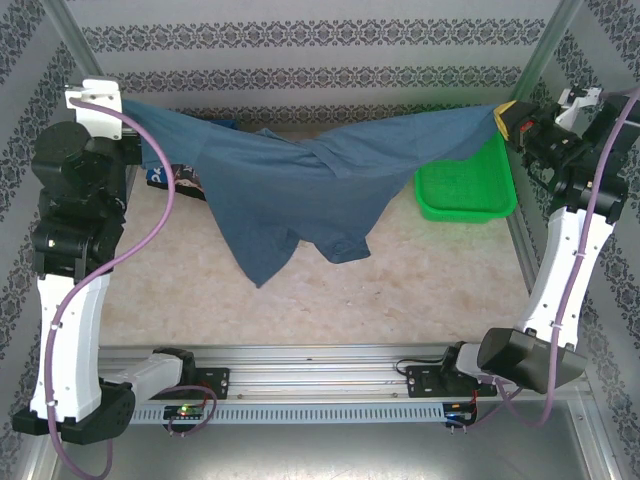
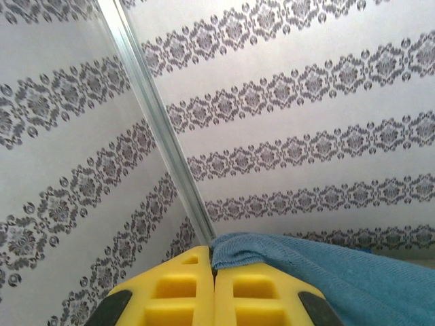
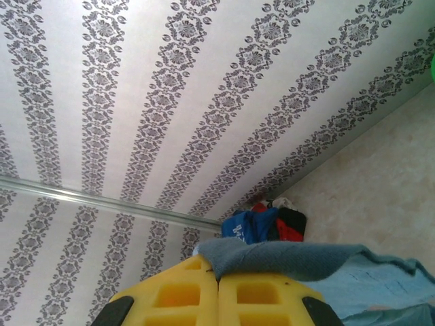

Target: Fold and stack the t-shirts

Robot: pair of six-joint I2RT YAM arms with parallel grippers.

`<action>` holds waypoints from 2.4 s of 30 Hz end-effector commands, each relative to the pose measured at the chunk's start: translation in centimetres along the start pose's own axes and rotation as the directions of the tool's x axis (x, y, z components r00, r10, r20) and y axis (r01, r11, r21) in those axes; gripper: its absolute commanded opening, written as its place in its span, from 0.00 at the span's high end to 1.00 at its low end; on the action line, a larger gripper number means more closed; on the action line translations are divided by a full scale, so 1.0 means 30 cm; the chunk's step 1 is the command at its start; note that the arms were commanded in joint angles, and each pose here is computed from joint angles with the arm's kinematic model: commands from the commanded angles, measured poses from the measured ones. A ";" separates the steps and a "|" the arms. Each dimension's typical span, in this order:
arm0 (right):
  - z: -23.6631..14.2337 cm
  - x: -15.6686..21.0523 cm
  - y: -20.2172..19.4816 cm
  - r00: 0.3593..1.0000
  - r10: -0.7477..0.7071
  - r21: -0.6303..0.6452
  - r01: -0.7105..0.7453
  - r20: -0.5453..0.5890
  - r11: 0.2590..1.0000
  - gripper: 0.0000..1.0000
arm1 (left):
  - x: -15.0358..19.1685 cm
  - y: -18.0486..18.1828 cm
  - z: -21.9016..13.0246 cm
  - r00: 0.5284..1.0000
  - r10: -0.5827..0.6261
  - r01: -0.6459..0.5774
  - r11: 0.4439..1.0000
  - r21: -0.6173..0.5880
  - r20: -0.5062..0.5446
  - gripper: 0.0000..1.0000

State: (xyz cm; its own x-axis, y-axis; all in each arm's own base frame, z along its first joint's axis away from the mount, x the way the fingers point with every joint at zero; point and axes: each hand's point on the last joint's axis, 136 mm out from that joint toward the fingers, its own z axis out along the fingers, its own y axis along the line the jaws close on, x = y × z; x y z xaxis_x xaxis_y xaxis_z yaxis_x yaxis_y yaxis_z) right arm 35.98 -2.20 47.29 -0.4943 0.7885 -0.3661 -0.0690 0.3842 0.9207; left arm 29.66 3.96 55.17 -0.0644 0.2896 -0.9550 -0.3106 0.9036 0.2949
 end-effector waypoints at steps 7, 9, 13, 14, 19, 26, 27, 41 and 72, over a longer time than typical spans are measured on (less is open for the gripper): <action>-0.058 -0.061 0.190 0.996 -0.068 -0.108 0.074 0.064 0.991 1.00 | 0.053 -0.114 -0.029 0.987 -0.160 0.161 0.969 0.187 -0.019 1.00; -0.064 -0.059 0.234 0.993 -0.094 -0.112 0.102 0.067 0.989 1.00 | 0.075 -0.170 -0.037 0.982 -0.184 0.190 0.947 0.258 -0.047 1.00; -0.057 -0.013 0.300 0.984 -0.174 -0.078 0.177 0.050 0.981 1.00 | 0.078 -0.279 -0.069 0.965 -0.249 0.263 0.884 0.387 -0.085 1.00; -0.055 -0.002 0.317 0.981 -0.189 -0.074 0.192 0.049 0.979 1.00 | 0.068 -0.310 -0.084 0.965 -0.250 0.261 0.871 0.417 -0.082 1.00; -0.068 0.007 0.414 0.963 -0.252 -0.079 0.259 0.091 0.963 1.00 | -0.038 -0.432 -0.163 0.960 -0.279 0.252 0.803 0.539 -0.034 1.00; 0.017 0.004 0.498 0.953 -0.288 -0.114 0.297 0.091 0.948 1.00 | -0.116 -0.473 -0.223 0.935 -0.354 0.296 0.742 0.601 -0.024 1.00; 0.045 0.006 0.506 0.953 -0.291 -0.121 0.300 0.089 0.946 1.00 | -0.109 -0.469 -0.216 0.938 -0.346 0.297 0.753 0.587 -0.031 1.00; 0.974 0.354 0.061 0.941 -0.163 -0.017 0.166 -0.298 0.986 0.98 | 0.412 -0.226 0.055 0.954 -0.139 0.160 0.986 0.056 -0.267 1.00; 1.161 0.432 -0.242 0.923 -0.212 0.104 0.257 -0.320 0.961 0.85 | 0.396 -0.415 0.126 0.939 -0.207 0.290 0.907 0.306 -0.274 1.00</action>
State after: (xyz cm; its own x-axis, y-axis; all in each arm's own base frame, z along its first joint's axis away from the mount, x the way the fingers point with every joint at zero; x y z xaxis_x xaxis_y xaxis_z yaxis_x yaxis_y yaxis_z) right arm 58.33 21.71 35.96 -0.6993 0.4934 -0.5172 -0.1679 0.5900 0.7898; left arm 35.36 -2.49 38.54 -0.3380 -0.0309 -0.9406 -0.0133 0.9995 -0.0280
